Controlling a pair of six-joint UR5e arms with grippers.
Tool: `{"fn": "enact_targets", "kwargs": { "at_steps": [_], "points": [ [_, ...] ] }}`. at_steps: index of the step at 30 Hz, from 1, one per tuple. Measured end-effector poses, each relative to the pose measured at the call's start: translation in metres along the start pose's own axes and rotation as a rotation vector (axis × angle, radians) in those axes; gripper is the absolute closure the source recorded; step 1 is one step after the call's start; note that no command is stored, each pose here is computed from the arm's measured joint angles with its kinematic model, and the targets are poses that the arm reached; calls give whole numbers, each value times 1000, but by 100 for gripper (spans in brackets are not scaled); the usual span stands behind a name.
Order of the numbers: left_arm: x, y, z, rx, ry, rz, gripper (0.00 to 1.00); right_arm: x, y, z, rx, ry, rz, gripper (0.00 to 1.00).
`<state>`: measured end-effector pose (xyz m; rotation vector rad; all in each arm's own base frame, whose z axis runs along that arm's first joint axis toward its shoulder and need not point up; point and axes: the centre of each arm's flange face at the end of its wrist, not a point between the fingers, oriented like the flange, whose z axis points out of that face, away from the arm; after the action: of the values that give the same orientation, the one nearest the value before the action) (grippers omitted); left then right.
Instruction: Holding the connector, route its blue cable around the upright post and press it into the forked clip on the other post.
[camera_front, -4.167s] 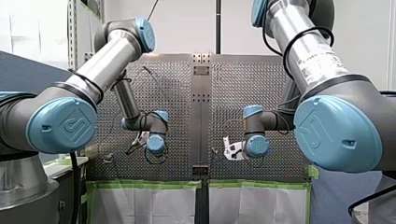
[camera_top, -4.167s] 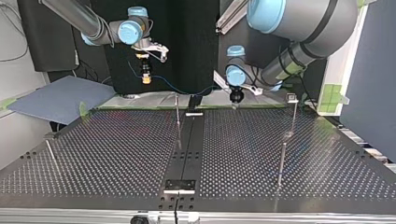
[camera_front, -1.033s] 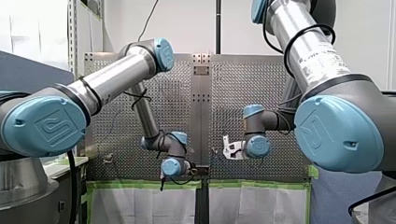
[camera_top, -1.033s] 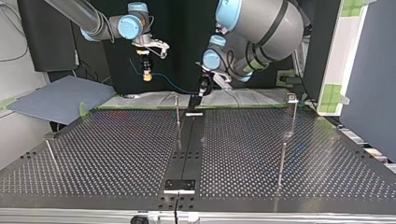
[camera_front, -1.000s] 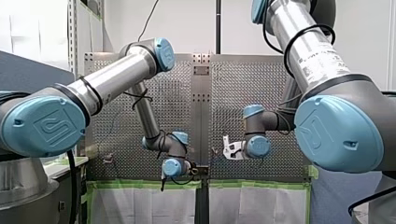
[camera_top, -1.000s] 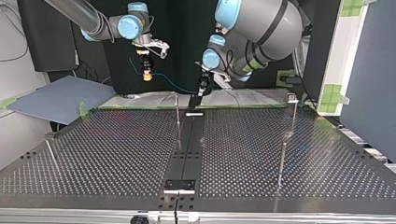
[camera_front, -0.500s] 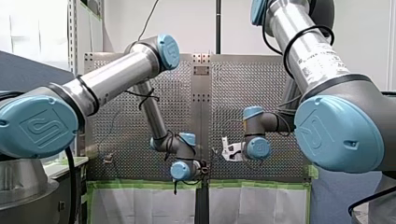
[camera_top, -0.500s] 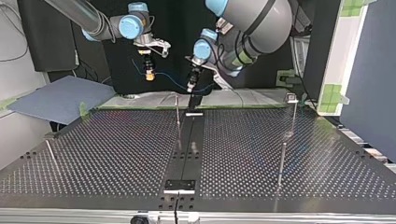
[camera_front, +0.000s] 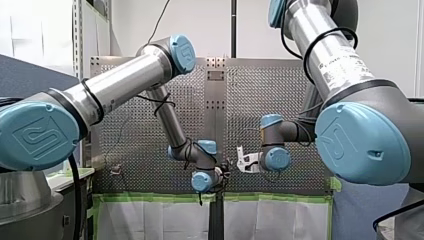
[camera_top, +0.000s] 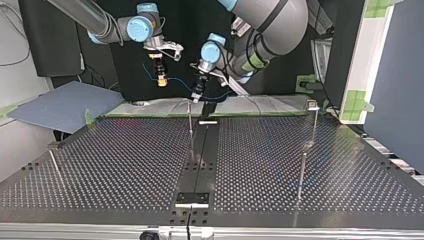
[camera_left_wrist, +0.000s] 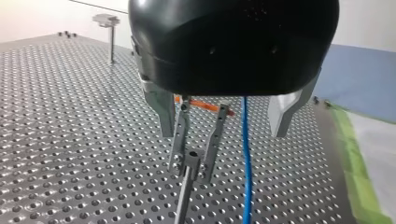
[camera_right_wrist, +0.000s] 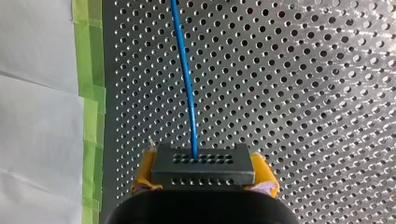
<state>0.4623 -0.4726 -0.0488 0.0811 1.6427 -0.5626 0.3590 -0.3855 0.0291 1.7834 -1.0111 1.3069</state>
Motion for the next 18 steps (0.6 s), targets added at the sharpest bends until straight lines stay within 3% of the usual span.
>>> {"fn": "enact_targets", "kwargs": {
  "at_steps": [6, 18],
  "points": [
    [-2, -3, 3, -6, -10, -57, 1, 0, 0, 0, 3, -1, 0, 100],
    [-4, 10, 1, -104, -24, -136, 1, 0, 0, 0, 5, -3, 0, 100]
  ]
}}
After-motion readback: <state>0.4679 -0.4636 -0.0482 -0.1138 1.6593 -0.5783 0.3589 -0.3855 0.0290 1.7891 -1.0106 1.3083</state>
